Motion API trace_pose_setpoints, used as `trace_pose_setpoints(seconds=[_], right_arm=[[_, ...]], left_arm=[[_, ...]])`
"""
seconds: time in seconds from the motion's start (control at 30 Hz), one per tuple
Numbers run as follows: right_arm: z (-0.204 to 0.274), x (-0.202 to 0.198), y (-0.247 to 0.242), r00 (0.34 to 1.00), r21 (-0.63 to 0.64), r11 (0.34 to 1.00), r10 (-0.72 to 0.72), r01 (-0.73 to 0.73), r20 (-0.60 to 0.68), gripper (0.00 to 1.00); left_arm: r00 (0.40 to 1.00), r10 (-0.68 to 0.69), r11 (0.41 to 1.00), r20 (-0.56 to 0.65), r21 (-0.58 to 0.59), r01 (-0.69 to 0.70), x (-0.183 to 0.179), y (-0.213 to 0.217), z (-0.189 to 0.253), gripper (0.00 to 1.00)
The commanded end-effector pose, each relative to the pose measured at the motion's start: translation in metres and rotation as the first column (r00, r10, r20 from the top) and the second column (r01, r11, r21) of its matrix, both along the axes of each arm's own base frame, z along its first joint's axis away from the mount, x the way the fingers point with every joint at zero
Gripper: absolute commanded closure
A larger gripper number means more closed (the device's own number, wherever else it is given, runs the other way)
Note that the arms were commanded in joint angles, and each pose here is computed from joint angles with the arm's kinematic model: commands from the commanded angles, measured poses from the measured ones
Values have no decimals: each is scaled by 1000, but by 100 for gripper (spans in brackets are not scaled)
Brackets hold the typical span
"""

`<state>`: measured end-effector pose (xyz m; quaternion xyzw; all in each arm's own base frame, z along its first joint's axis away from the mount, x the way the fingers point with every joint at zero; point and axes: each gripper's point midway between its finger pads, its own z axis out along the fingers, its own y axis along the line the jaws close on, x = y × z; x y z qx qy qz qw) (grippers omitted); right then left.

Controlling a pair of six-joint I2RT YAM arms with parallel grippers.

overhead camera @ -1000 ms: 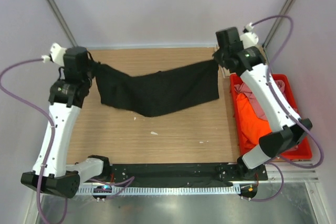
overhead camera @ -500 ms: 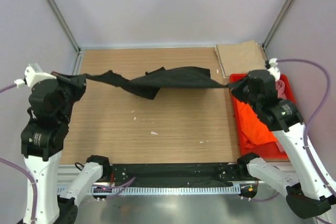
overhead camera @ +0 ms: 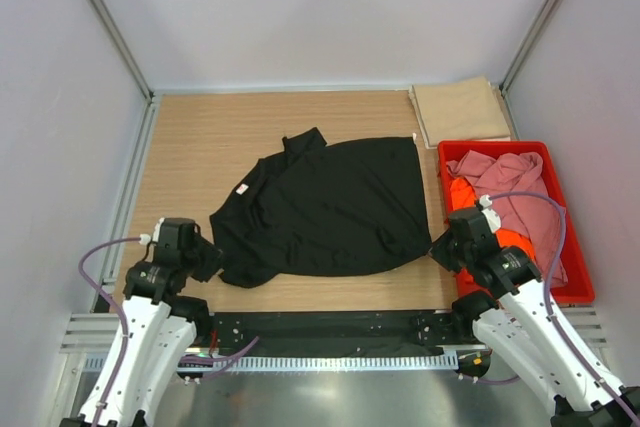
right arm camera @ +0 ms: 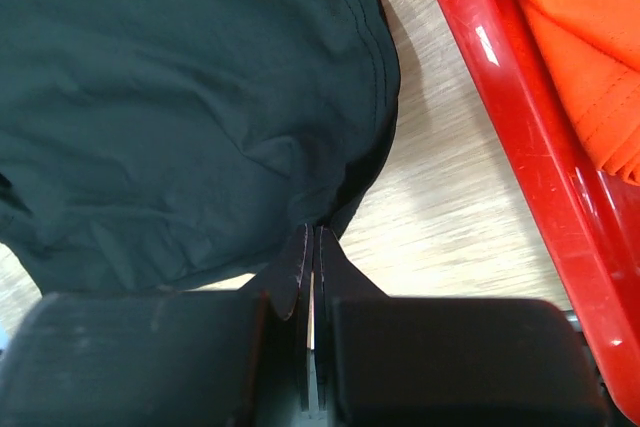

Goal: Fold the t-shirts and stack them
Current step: Flatten the tshirt out

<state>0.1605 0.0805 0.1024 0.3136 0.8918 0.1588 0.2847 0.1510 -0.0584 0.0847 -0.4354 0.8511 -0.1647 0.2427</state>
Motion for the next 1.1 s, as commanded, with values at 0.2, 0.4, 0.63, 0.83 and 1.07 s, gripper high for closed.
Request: trace_pose_setpoints(seconds=[0.2,0.4,0.63,0.83,1.07], right_arm=[[4,12,6,999,13,1000,11,-11,32,99],[10,26,22,989,52,995,83,-90,125,99],[9,44,21,988,6,997,79,-81,136,99],[8,69,31,972,19,996,85,-91,218,99],[5,108,17,977,-143,989,58,-28,205,99]], left_arm=[[991,102,980,84,161,-114,31,33,27,58],[991,75,987,114,132,-90,76,20,6,65],[998,61,971,-31,232,-52,104,25,-25,68],[989,99,935,-114,350,-53,128,41,-46,67],[966,94,918,-240,395,9,182,45,-82,66]])
